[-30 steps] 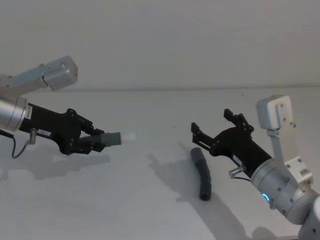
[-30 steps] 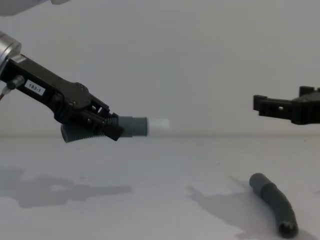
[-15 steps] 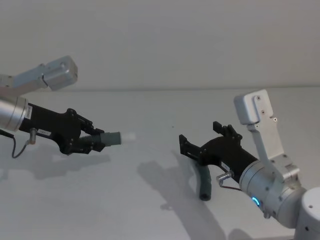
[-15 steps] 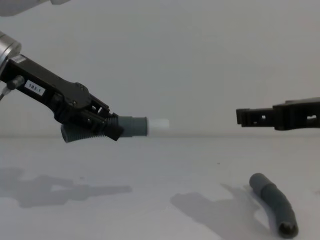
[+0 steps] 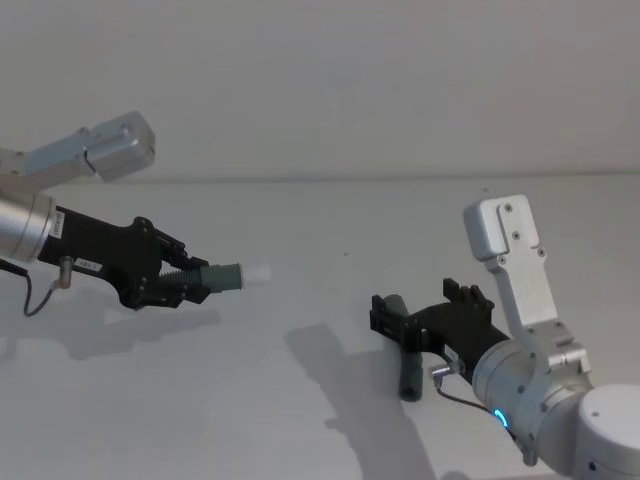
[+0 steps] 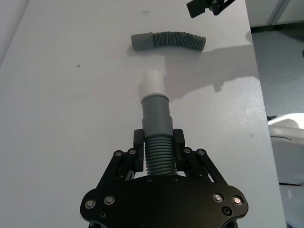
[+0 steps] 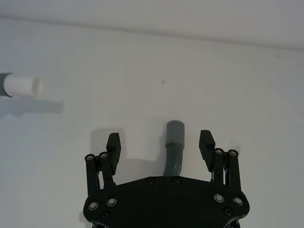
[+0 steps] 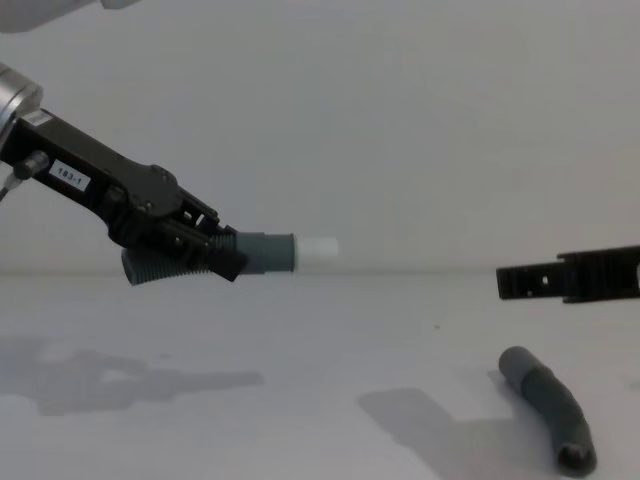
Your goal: Use both hands to pick up one end of the pipe from the table, align the ends, and insert them.
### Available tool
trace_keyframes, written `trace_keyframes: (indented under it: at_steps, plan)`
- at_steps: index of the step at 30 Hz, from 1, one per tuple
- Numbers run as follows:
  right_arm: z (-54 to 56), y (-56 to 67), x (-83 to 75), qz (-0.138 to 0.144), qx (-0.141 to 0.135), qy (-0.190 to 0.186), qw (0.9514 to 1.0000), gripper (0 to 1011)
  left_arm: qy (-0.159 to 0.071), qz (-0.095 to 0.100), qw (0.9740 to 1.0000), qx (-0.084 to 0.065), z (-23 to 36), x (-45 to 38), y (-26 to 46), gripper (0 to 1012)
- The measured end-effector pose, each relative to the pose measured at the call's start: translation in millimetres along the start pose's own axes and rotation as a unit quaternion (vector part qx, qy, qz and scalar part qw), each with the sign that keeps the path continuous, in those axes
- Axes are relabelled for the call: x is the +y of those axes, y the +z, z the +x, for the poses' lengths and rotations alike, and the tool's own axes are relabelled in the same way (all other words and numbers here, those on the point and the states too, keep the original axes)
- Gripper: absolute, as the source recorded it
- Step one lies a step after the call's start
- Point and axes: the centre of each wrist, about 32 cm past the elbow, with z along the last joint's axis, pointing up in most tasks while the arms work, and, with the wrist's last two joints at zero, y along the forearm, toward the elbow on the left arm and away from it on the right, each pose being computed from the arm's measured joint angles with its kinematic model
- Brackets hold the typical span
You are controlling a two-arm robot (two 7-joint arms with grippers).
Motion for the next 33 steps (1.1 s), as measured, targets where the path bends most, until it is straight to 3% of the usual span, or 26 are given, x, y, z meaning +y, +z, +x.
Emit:
trace_keyframes:
  at_steps: [19, 33]
  plan:
    - [-3.4, -7.3, 5.4, -0.053, -0.004, 0.000, 0.9986, 1004, 0.000, 0.000, 1.0000, 0.000, 0.0, 0.0, 0.0, 325]
    - [8.3, -10.9, 23.5, -0.064, -0.013, -0.001, 0.9978, 1004, 0.000, 0.000, 1.0000, 0.000, 0.0, 0.0, 0.0, 325]
